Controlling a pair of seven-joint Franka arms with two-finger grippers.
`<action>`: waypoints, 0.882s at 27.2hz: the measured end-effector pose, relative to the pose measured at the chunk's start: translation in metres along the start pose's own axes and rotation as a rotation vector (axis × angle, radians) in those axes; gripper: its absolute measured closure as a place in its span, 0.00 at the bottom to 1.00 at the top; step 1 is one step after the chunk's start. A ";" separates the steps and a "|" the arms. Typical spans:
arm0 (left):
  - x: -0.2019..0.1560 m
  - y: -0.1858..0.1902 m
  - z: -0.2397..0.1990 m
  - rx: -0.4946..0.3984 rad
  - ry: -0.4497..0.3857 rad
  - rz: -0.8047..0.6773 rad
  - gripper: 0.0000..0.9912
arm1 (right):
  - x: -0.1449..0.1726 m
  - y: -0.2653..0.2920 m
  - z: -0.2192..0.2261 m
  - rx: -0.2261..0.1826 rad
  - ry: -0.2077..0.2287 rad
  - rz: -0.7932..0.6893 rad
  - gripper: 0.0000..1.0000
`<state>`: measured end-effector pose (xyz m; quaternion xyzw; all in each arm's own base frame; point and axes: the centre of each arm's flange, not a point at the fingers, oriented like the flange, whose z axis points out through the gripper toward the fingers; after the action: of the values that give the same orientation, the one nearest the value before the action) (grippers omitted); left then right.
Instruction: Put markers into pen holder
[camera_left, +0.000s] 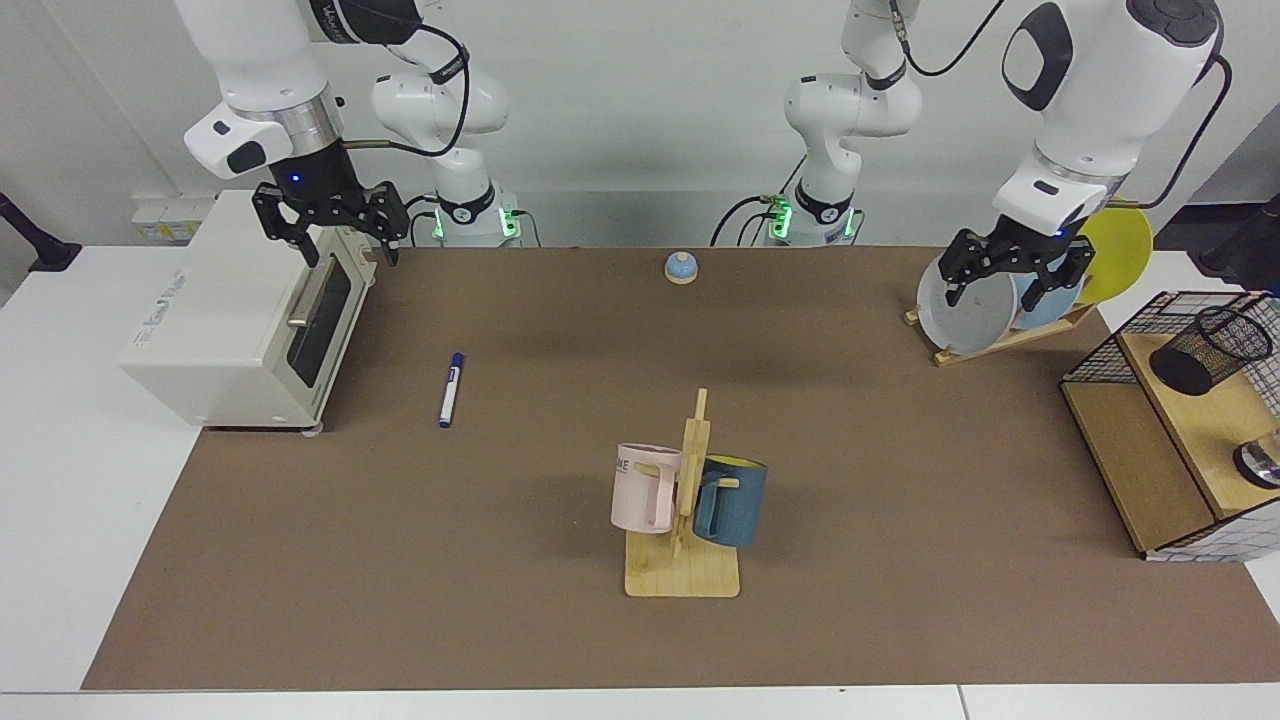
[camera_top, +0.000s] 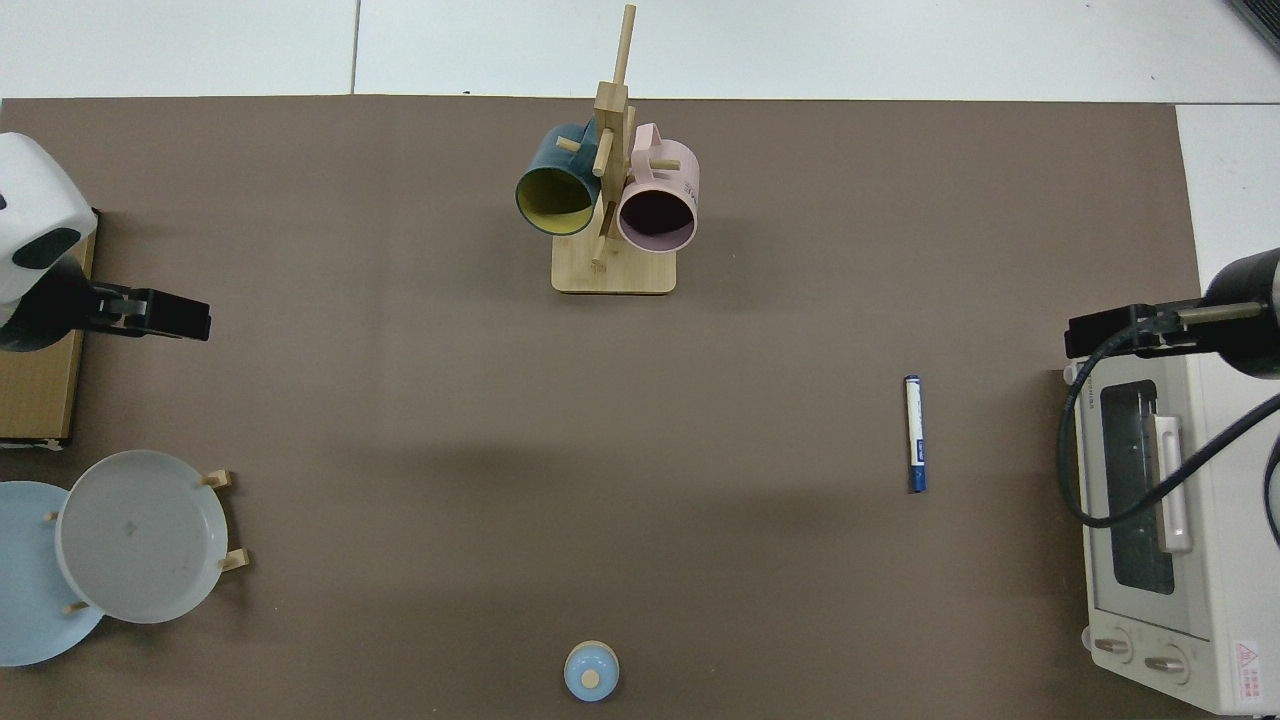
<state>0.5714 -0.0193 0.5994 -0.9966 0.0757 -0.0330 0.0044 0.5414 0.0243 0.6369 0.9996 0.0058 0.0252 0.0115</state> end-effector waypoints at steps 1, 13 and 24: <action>0.000 0.000 0.000 0.000 0.000 0.000 0.00 | 0.000 0.000 0.000 0.000 0.000 0.000 0.00; -0.001 -0.001 0.000 0.000 -0.004 -0.001 0.00 | 0.000 0.000 0.000 0.000 0.000 0.000 0.00; -0.001 0.001 0.001 -0.002 -0.013 0.003 0.00 | 0.000 0.001 0.000 0.000 -0.001 0.003 0.00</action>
<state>0.5700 -0.0200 0.5983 -0.9967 0.0770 -0.0265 0.0041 0.5414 0.0228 0.6368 0.9996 0.0045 0.0246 0.0116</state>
